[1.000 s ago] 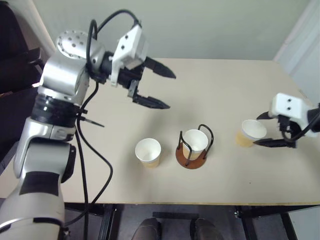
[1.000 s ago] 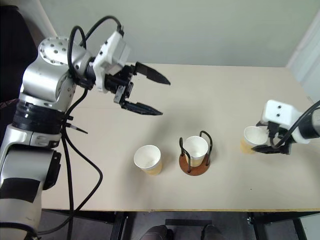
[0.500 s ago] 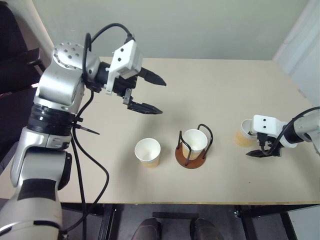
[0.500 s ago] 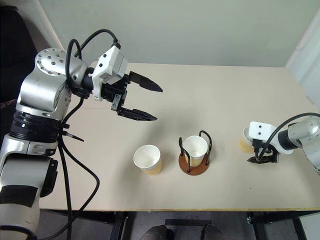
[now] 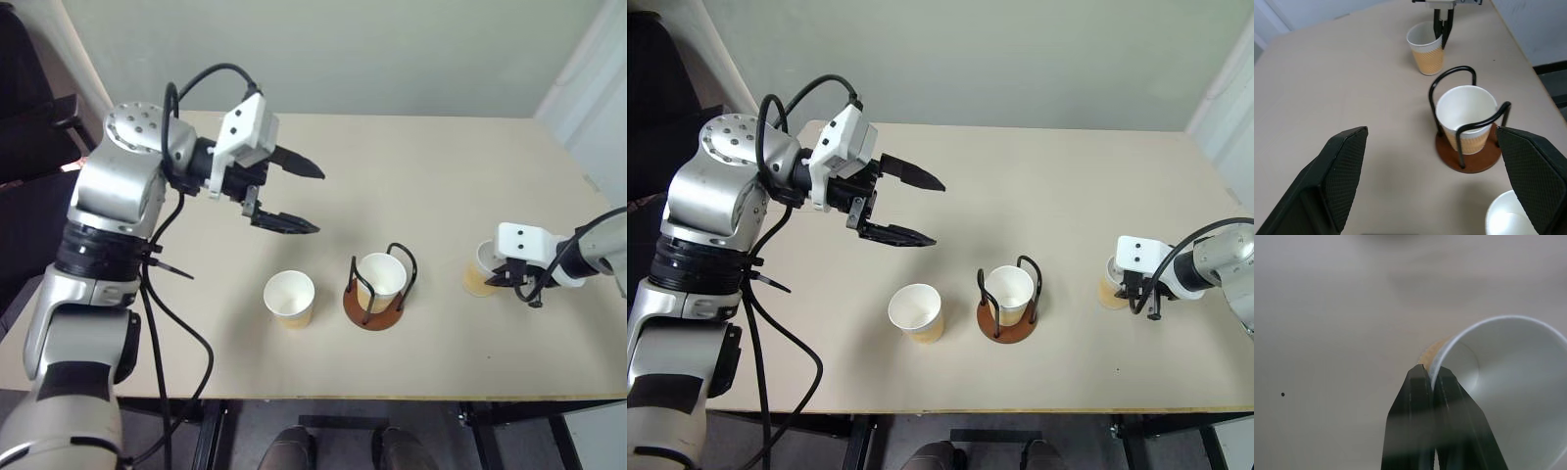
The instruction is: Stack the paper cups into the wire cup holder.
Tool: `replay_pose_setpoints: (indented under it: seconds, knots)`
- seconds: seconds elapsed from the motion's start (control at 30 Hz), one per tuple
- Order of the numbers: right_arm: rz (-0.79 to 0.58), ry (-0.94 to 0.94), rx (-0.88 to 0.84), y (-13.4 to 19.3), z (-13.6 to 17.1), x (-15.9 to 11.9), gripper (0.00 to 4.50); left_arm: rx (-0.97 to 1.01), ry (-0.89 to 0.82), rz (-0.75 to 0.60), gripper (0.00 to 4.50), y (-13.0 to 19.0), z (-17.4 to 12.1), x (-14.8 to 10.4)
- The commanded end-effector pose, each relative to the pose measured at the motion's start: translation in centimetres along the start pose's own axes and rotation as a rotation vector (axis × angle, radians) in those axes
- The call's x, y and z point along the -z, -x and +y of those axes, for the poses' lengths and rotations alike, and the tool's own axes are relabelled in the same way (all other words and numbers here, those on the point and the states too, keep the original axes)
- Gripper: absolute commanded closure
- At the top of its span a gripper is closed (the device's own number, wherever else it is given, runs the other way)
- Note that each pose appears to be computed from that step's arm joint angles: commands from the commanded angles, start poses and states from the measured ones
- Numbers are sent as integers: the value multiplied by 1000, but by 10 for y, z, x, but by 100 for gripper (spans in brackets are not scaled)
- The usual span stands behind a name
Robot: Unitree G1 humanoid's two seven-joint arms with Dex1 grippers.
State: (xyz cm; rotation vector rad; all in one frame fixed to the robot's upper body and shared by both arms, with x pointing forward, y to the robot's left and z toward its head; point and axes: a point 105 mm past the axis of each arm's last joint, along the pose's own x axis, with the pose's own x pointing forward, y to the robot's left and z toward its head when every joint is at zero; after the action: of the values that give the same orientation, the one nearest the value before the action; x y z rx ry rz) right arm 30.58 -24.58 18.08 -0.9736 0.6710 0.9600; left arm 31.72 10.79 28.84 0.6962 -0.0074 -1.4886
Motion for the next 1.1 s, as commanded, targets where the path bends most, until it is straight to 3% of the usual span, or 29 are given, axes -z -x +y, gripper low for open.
replay_pose_setpoints:
  seconds: [0.03,0.2,0.43,1.1]
  knots:
    - [-87,107,67,50,-8,-41,445,28,-22,-13,0,8,-15,-7]
    - [-220,297,85,90,-3,-111,445,63,14,-52,0,8,-28,-8]
    - [-330,481,-26,93,20,-173,445,66,26,-49,0,7,-27,-8]
    - [-297,578,-179,31,48,-176,445,58,20,-24,0,9,-28,-6]
